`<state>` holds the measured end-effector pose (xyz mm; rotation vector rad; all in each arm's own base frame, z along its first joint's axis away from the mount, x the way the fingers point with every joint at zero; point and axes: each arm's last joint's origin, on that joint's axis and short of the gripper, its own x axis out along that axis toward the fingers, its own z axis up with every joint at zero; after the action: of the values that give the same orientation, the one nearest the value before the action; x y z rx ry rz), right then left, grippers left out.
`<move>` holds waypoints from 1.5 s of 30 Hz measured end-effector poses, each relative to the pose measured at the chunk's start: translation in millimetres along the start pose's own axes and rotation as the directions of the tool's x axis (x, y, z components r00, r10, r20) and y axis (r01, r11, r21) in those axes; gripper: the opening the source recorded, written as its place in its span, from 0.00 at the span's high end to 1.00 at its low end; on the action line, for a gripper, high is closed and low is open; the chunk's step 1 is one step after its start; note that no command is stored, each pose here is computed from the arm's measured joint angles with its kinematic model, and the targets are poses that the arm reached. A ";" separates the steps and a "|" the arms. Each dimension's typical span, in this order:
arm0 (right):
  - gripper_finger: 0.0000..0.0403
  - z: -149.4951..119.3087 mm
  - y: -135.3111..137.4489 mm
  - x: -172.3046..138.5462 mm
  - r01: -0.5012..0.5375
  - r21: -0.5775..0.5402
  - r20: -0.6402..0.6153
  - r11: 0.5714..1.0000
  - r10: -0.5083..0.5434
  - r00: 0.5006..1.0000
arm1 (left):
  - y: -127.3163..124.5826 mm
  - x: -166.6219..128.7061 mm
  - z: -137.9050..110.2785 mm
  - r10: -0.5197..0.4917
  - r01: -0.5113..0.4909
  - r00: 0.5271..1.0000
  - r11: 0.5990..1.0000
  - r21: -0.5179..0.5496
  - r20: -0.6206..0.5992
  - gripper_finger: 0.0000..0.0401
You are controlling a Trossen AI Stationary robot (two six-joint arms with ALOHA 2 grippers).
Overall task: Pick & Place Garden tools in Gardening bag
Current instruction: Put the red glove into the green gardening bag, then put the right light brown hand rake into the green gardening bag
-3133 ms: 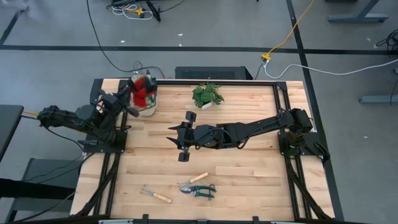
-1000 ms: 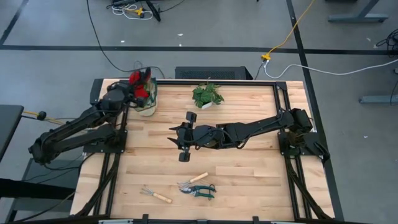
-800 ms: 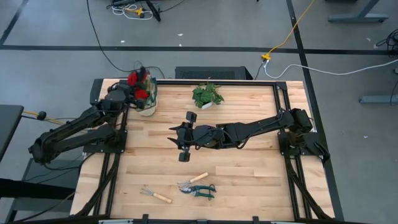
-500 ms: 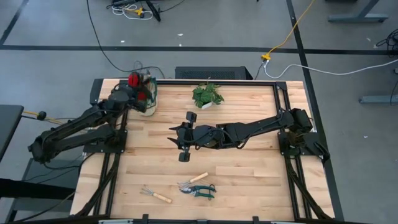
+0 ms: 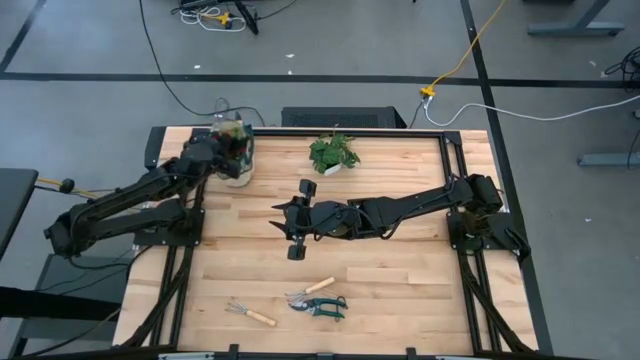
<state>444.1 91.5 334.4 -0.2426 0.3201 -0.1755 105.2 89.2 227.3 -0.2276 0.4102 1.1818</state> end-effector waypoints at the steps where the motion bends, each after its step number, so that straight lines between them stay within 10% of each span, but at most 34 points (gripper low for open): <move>1: 0.60 -0.2 0.0 0.0 0.000 -0.001 -0.002 1.000 0.000 1.000 | 0.4 0.0 0.3 0.015 -0.015 1.000 1.000 0.005 0.006 0.96; 25: 0.60 -0.8 -0.1 0.1 -0.001 -0.004 -0.007 1.000 0.001 1.000 | 6.0 -20.8 36.5 0.063 -0.065 0.997 0.996 0.062 0.045 0.73; 36: 0.60 -14.6 2.0 -1.2 -0.017 0.026 -0.141 1.000 0.020 0.990 | -0.9 -21.1 32.7 -0.183 0.186 0.982 0.980 0.071 -0.035 0.73; 45: 0.60 -29.8 12.1 -7.0 -0.225 0.154 -0.285 0.962 0.261 0.922 | -9.3 -24.2 31.2 -0.472 0.479 0.876 0.876 0.059 -0.101 0.73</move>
<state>429.3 98.3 305.8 -0.0549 0.6401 0.0167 112.2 77.1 265.5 -0.2888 0.4447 0.6678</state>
